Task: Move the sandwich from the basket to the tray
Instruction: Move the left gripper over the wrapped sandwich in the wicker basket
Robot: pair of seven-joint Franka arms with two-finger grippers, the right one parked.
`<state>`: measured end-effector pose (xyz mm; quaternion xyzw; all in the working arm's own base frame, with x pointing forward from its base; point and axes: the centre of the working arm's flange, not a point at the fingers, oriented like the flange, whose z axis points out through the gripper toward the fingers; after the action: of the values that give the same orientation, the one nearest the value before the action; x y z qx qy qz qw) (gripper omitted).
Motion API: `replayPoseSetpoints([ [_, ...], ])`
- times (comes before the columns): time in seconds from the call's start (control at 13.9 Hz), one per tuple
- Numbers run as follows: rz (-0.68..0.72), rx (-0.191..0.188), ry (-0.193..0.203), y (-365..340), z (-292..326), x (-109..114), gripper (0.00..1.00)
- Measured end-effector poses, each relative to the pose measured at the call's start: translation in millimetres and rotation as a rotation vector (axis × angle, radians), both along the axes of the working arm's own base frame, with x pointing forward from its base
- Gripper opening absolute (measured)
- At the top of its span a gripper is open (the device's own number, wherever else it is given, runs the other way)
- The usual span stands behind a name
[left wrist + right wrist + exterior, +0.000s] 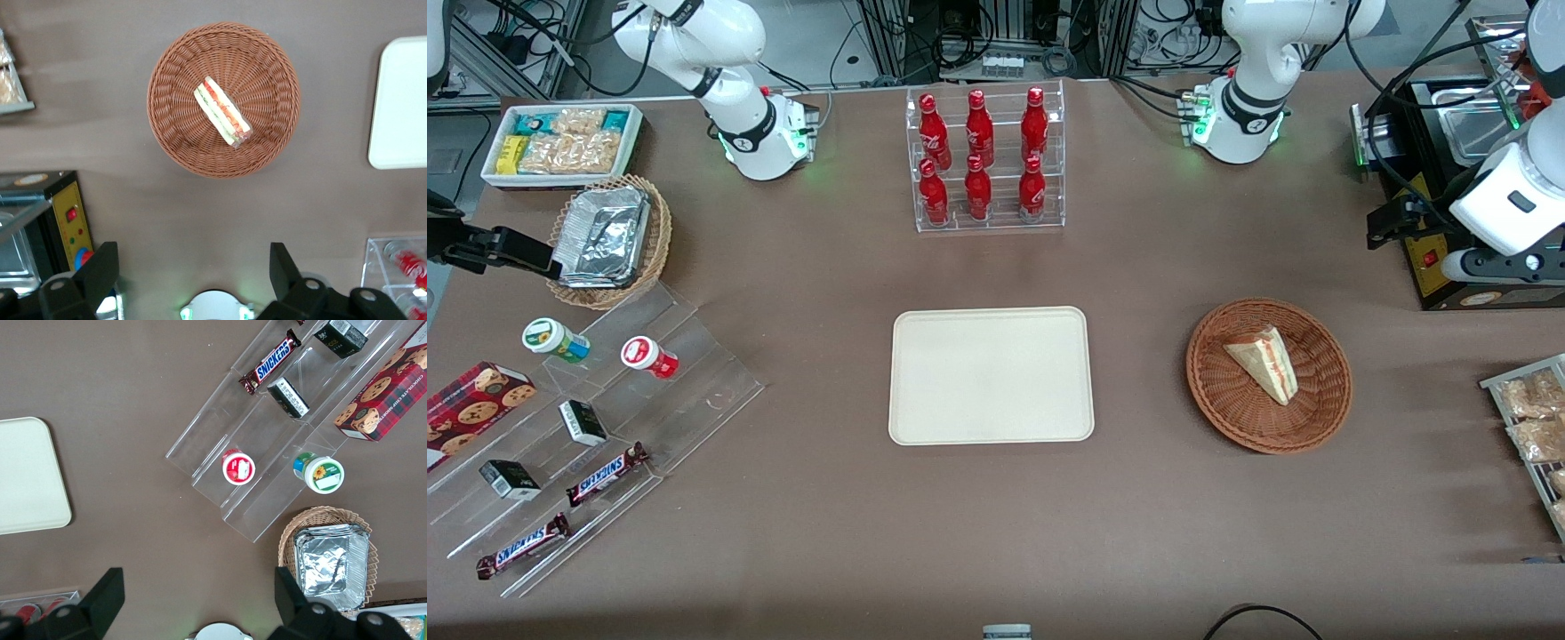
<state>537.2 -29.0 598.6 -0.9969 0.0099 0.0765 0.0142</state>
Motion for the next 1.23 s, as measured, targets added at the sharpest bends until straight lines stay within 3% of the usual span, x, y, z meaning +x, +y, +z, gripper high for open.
replayPoseSetpoints([
  [0.43,0.021,0.01,0.001,-3,-5,3,1.0],
  [0.72,0.102,0.058,-0.01,3,-51,22,1.0],
  [0.94,0.293,0.075,-0.068,8,-134,35,1.0],
  [1.23,0.612,0.076,-0.153,5,-227,27,1.0],
])
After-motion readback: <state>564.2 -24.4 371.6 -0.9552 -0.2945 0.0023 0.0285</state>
